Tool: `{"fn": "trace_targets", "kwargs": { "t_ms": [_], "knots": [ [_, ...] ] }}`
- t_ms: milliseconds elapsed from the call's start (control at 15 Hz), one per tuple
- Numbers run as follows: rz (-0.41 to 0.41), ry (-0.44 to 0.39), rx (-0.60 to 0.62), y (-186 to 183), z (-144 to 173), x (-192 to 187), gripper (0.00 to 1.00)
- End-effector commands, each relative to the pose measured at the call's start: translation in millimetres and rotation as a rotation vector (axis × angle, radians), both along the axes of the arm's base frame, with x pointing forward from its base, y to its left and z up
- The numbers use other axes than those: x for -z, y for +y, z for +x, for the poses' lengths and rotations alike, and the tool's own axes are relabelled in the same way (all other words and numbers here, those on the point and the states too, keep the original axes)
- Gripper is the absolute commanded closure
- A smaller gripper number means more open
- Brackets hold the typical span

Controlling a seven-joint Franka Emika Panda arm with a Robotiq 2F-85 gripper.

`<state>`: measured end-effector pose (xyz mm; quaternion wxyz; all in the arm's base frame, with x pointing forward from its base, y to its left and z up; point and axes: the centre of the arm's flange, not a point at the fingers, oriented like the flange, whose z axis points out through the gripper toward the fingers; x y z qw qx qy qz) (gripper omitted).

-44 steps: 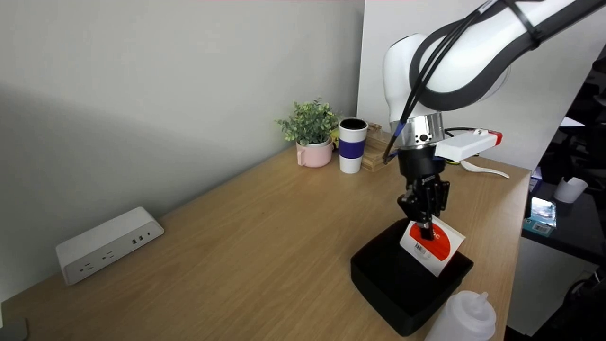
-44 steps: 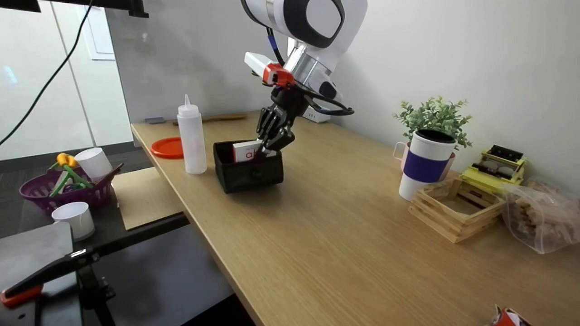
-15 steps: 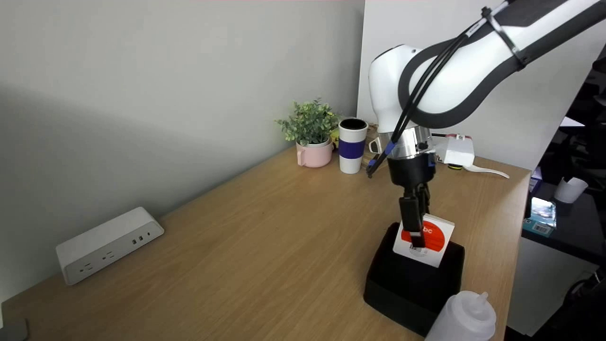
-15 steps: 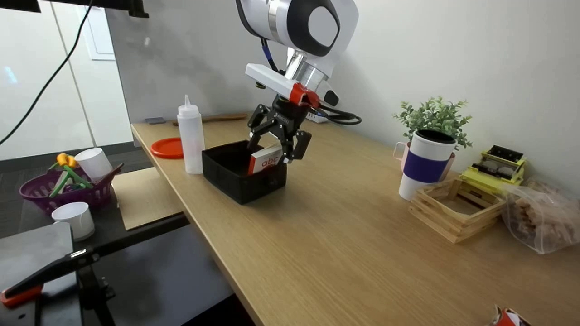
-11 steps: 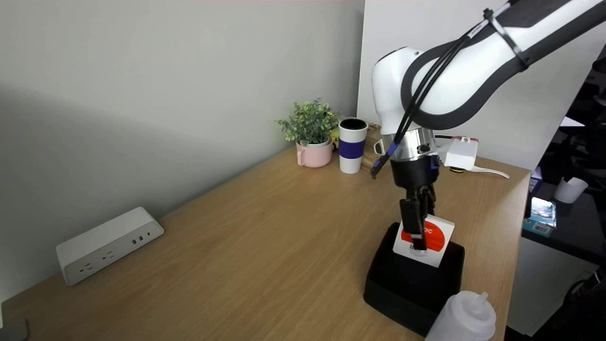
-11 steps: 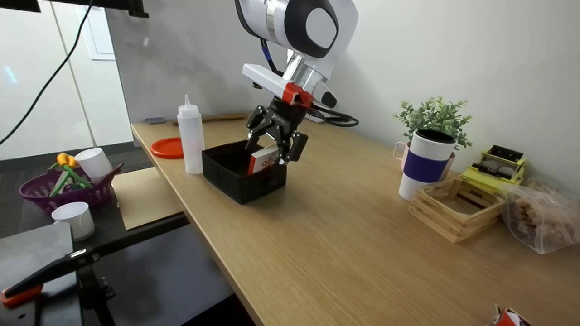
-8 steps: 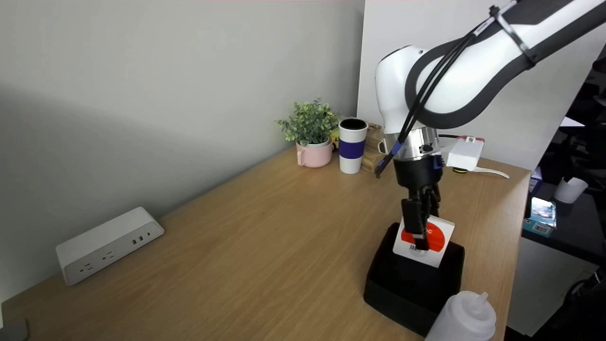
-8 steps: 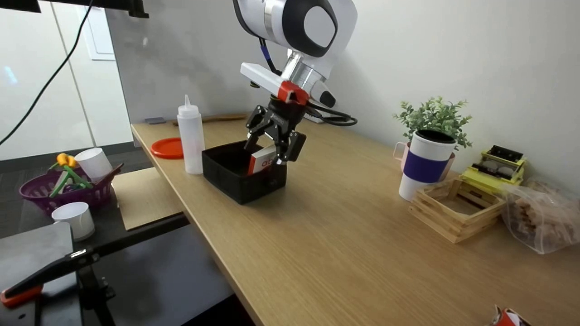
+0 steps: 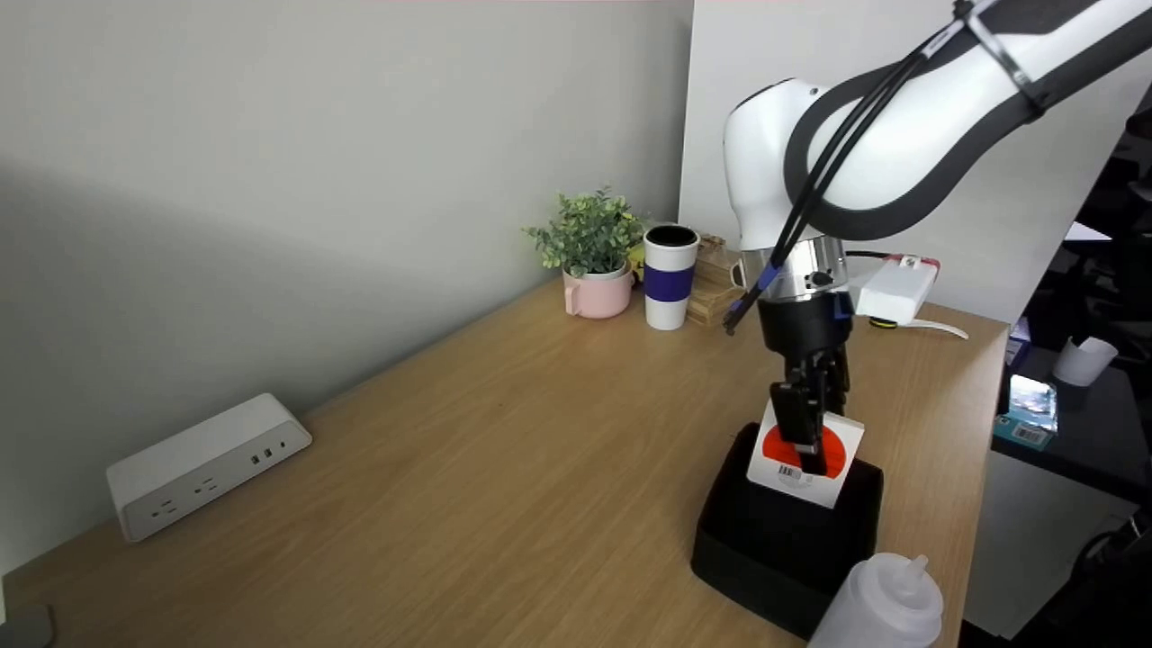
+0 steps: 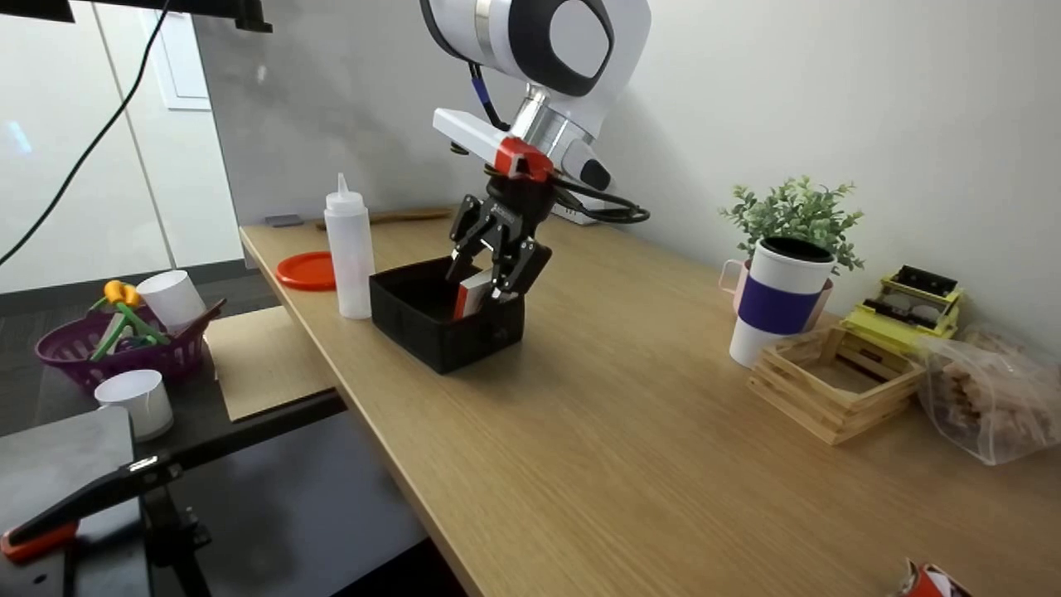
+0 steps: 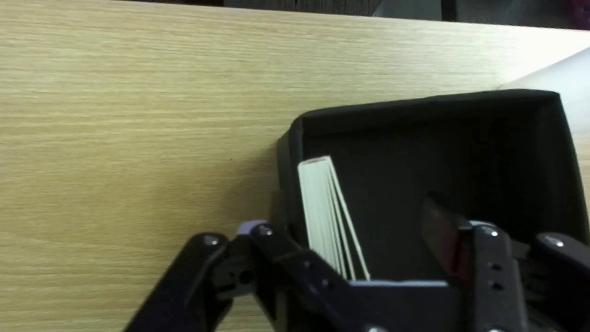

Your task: Remove the orange book from the black box

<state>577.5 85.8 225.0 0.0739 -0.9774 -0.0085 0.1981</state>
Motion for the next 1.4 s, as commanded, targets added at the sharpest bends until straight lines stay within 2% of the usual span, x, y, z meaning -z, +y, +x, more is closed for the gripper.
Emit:
{"fn": "trace_targets", "kwargs": {
  "t_ms": [0,400,533,600,1067,1333],
  "knots": [
    [0.005,-0.01,0.011,-1.9,-10.7,-1.7,0.56],
    [-0.004,-0.009,0.018,-1.7,-11.7,-2.3,0.98],
    [-0.004,-0.01,0.02,-1.6,-12.5,-2.1,1.0],
    [-0.005,-0.01,0.021,-1.6,-12.7,-1.9,0.96],
    [-0.013,-0.016,0.03,-0.5,-16.1,-3.3,0.96],
    [-0.045,-0.058,0.065,3.5,-34.0,-13.6,0.96]
  ]
}}
